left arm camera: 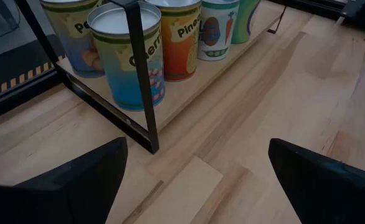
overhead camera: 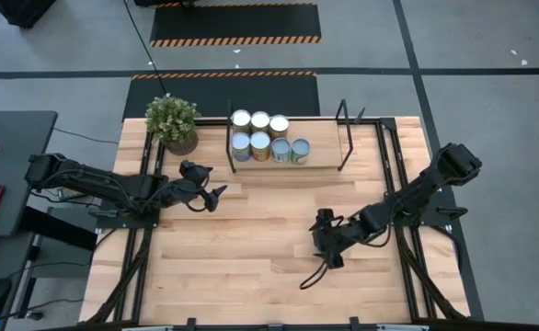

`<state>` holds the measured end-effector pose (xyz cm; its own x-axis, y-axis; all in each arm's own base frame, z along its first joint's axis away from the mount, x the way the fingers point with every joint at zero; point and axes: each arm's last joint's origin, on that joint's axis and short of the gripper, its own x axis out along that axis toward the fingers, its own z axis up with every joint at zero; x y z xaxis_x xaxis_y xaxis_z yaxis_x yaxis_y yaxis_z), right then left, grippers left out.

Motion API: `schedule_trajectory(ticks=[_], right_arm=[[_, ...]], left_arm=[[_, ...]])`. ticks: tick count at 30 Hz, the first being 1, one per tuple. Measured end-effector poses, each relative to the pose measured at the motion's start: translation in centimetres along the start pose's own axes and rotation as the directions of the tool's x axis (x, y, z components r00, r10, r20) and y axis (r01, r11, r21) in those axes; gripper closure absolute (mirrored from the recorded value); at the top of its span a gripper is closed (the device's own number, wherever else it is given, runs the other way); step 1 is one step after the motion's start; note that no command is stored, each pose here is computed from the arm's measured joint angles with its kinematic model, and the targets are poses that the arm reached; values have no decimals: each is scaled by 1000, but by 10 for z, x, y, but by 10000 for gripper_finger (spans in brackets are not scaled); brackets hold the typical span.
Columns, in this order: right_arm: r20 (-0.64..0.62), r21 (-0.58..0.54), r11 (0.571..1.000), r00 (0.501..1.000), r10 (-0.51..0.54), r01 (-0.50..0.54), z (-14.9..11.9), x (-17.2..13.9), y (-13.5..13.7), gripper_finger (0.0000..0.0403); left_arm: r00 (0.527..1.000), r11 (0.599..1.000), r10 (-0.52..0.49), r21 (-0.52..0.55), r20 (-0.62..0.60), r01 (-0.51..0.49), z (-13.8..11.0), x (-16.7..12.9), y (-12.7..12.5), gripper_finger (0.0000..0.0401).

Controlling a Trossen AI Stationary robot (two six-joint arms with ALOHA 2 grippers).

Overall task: Pick and place cans onto a shelf
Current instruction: Put the dark green can on the shelf

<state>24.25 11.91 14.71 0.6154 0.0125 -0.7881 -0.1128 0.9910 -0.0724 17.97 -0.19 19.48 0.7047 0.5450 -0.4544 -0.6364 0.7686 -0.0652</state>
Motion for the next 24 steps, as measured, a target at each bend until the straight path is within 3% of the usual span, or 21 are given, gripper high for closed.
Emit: schedule_trajectory(ticks=[13,21,24], right_arm=[[-14,49,998,999,-44,45,-45,8,2,11],[7,71,997,999,-42,41,-45,9,-1,72],[9,57,995,996,-87,87,-40,10,-8,92]], left_arm=[[1000,1000,0,0,0,0,0,0,0,5],[1000,1000,0,-1,0,0,0,0,0,5],[1000,1000,2,-3,4,-2,0,0,0,5]])
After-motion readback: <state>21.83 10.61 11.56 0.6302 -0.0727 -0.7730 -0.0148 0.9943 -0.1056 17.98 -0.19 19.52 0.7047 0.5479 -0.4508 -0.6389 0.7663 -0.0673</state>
